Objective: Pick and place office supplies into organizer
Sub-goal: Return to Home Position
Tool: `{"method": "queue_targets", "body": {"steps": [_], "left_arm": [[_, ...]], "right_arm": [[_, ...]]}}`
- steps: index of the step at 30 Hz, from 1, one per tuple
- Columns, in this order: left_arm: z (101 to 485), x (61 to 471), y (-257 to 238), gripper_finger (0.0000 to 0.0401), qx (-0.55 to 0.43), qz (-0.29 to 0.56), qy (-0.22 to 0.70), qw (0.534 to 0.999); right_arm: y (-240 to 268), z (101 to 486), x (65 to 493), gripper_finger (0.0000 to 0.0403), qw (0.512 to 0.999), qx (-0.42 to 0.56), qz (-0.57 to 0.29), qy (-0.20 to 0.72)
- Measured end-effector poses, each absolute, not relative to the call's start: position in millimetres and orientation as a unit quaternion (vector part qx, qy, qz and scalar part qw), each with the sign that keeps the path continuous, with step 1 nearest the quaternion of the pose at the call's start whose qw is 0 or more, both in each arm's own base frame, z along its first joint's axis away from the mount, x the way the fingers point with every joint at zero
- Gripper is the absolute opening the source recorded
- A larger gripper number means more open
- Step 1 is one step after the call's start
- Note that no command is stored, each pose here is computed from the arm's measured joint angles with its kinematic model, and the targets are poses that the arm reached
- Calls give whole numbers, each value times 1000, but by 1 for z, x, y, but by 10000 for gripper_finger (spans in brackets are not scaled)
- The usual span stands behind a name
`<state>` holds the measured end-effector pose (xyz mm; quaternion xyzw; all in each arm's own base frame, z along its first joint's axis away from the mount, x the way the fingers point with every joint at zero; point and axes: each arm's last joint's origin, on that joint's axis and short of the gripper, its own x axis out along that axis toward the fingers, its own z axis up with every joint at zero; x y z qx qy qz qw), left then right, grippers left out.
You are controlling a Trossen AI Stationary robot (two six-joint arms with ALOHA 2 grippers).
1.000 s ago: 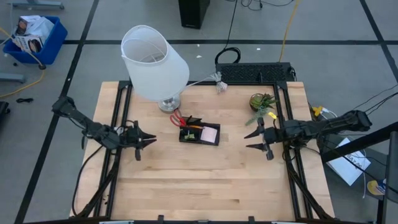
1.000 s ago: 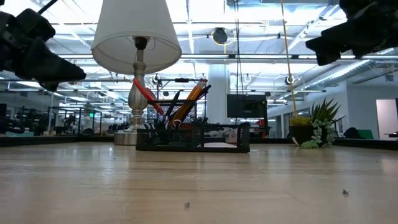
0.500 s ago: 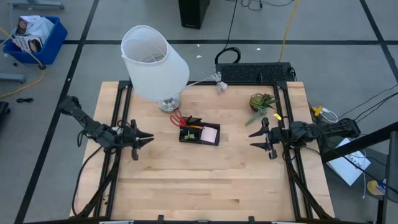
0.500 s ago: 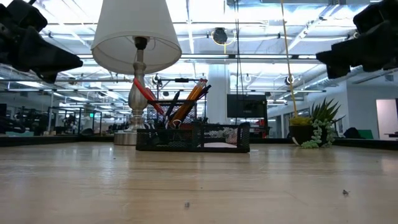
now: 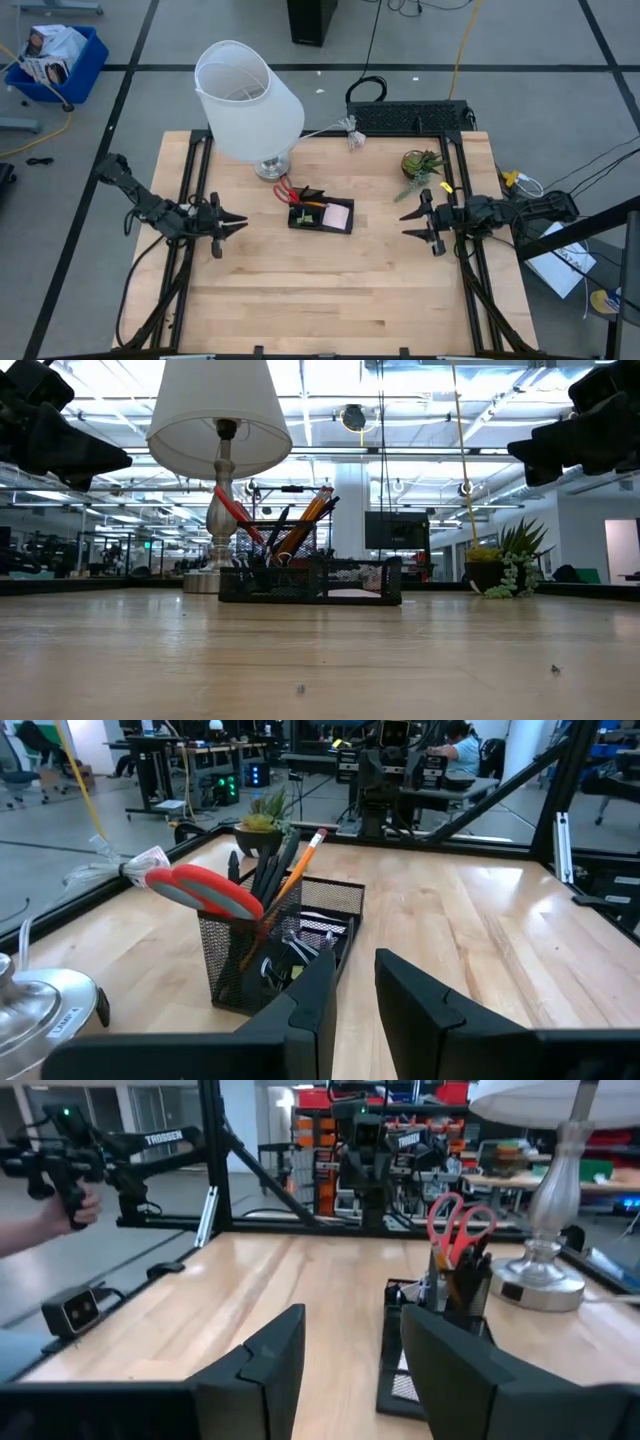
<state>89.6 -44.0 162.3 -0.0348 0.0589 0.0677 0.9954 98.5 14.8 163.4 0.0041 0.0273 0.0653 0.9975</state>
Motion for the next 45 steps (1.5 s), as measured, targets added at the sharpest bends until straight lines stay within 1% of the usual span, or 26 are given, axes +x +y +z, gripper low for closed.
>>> {"method": "queue_targets", "body": {"steps": [3, 8, 16, 45], "left_arm": [[162, 90, -44, 76, -35, 68, 59, 995], [162, 90, -44, 76, -36, 67, 59, 995], [162, 90, -44, 76, -36, 67, 59, 995], [162, 90, -44, 76, -36, 66, 59, 995]], "right_arm": [[15, 163, 99, 162, 997, -11, 65, 31], [15, 163, 99, 160, 997, 7, 65, 30], [15, 171, 99, 163, 998, 8, 64, -10], [15, 172, 99, 158, 998, 9, 66, -14]]}}
